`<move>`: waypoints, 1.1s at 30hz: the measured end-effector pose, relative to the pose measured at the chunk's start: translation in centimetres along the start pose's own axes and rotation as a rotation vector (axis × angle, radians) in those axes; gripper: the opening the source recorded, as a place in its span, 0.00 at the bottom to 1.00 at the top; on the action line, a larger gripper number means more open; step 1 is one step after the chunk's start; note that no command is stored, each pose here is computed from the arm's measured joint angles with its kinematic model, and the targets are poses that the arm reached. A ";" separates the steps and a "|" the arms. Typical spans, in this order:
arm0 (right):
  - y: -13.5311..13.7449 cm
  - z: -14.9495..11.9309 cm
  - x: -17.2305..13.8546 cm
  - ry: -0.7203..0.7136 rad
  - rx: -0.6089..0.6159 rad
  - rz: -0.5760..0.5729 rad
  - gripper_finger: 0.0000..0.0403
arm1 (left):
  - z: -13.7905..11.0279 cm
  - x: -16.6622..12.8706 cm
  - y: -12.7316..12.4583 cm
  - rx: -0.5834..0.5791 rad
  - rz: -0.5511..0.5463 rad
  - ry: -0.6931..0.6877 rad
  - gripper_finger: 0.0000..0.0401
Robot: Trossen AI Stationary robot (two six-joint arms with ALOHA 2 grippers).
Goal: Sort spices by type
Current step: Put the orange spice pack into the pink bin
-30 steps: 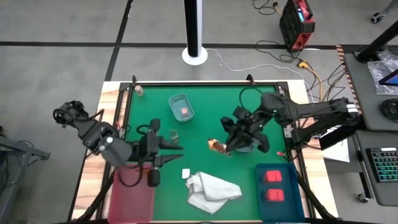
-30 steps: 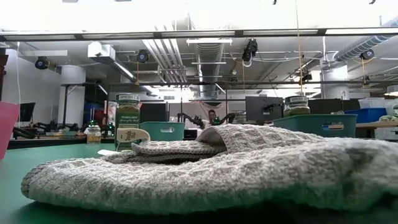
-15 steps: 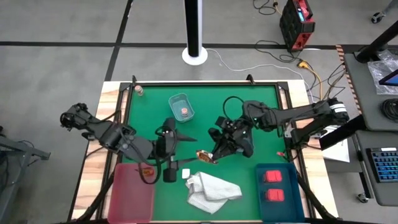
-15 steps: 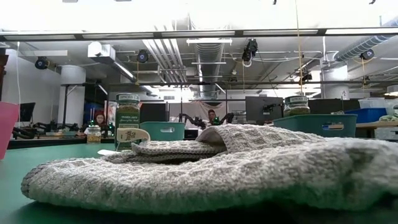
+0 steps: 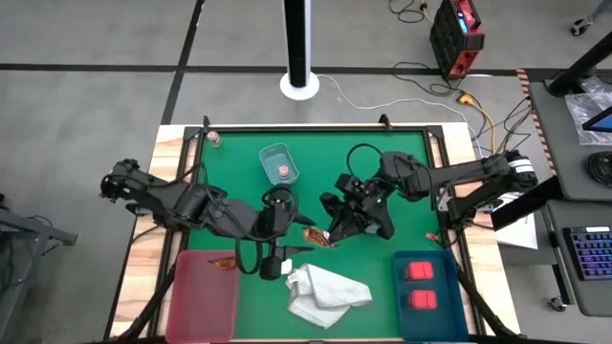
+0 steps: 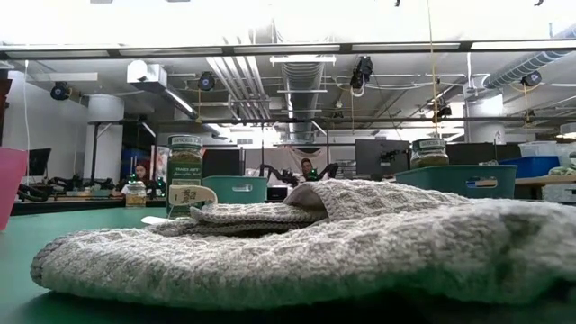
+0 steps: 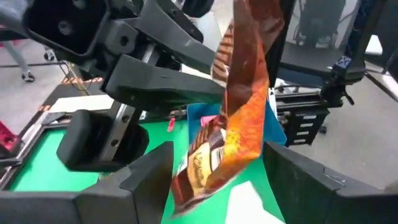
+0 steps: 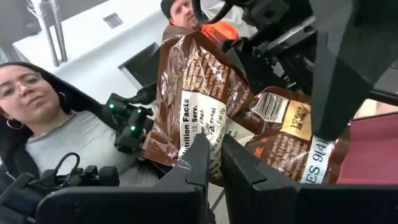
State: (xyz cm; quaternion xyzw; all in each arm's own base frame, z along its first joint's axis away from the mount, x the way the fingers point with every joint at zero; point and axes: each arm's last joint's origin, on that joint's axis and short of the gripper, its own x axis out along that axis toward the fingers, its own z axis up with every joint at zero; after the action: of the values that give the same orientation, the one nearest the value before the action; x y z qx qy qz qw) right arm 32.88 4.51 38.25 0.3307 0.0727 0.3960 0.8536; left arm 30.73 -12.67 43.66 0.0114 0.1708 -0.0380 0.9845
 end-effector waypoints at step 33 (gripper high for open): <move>2.7 2.7 -3.6 -0.235 -0.159 -0.304 0.45 | -2.1 -3.9 -0.9 -0.119 0.328 0.130 0.05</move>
State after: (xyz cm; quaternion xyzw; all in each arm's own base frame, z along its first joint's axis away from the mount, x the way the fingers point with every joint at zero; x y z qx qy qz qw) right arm 29.86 1.80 41.52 0.2915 -0.0098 0.2259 0.9295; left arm 26.29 -13.21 42.96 -0.0167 0.2321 0.1341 0.9632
